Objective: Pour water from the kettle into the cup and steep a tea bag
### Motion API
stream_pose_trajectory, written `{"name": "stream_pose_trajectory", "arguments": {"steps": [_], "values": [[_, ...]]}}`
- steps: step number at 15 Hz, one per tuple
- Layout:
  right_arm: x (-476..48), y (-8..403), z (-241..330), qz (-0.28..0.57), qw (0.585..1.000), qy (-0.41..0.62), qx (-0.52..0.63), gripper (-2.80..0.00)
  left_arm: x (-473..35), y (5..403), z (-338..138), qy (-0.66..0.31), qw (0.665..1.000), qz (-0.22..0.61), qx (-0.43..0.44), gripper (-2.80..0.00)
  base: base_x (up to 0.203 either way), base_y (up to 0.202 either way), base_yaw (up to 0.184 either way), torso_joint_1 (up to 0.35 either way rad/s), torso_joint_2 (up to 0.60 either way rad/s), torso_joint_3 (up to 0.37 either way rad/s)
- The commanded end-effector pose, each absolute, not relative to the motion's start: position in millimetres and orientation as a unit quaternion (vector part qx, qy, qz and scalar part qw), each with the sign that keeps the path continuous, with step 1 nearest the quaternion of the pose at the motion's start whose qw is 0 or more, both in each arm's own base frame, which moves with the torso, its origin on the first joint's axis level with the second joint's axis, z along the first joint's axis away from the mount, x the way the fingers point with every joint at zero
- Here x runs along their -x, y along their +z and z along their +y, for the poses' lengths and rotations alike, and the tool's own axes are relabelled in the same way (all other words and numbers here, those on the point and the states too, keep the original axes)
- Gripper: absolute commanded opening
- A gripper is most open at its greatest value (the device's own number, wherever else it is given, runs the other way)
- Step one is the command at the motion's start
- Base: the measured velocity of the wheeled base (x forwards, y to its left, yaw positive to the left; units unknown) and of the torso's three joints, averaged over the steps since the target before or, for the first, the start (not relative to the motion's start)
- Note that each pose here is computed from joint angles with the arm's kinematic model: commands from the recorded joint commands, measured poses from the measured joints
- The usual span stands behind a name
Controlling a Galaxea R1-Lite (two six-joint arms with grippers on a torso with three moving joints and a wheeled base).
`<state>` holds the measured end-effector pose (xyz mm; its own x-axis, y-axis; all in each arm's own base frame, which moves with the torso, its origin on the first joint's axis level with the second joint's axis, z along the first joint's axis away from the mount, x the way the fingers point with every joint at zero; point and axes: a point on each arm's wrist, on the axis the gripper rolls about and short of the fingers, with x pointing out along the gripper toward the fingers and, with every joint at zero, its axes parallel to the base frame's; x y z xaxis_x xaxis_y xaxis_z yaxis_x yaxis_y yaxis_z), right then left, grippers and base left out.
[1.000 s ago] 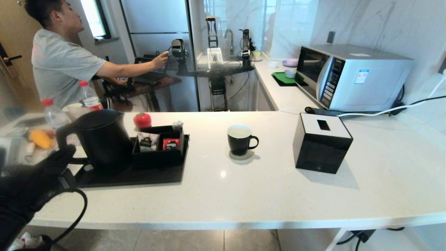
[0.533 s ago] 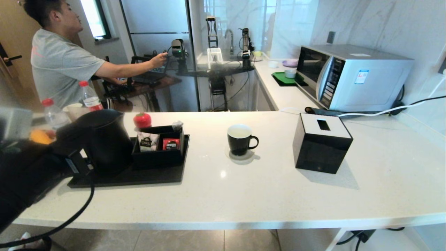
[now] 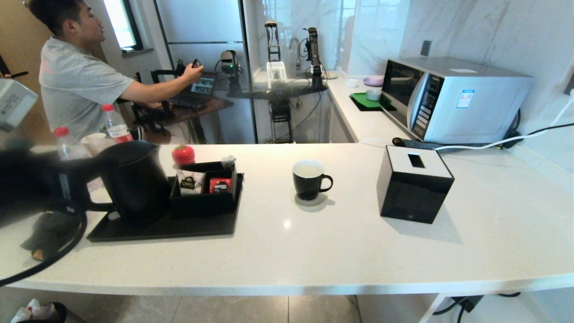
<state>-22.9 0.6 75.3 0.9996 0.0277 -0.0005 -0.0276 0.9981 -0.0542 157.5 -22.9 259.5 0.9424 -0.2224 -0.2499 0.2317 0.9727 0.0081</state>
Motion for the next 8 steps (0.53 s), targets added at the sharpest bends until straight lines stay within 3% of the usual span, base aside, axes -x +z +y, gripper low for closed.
{"name": "stream_pose_trajectory", "arguments": {"steps": [1,8], "values": [[22.8,75.3,0.6,0.0,1.0,0.015,0.028,-2.8,-170.8,261.2,-26.7,-0.121,0.977,0.173,-0.02,-2.8,0.0,0.0,0.0,0.0,0.0,0.0],[22.8,75.3,0.6,0.0,1.0,0.014,0.028,-2.8,-260.8,248.2,-42.3,-0.125,0.96,0.248,-0.023,-2.8,0.0,0.0,0.0,0.0,0.0,0.0]]}}
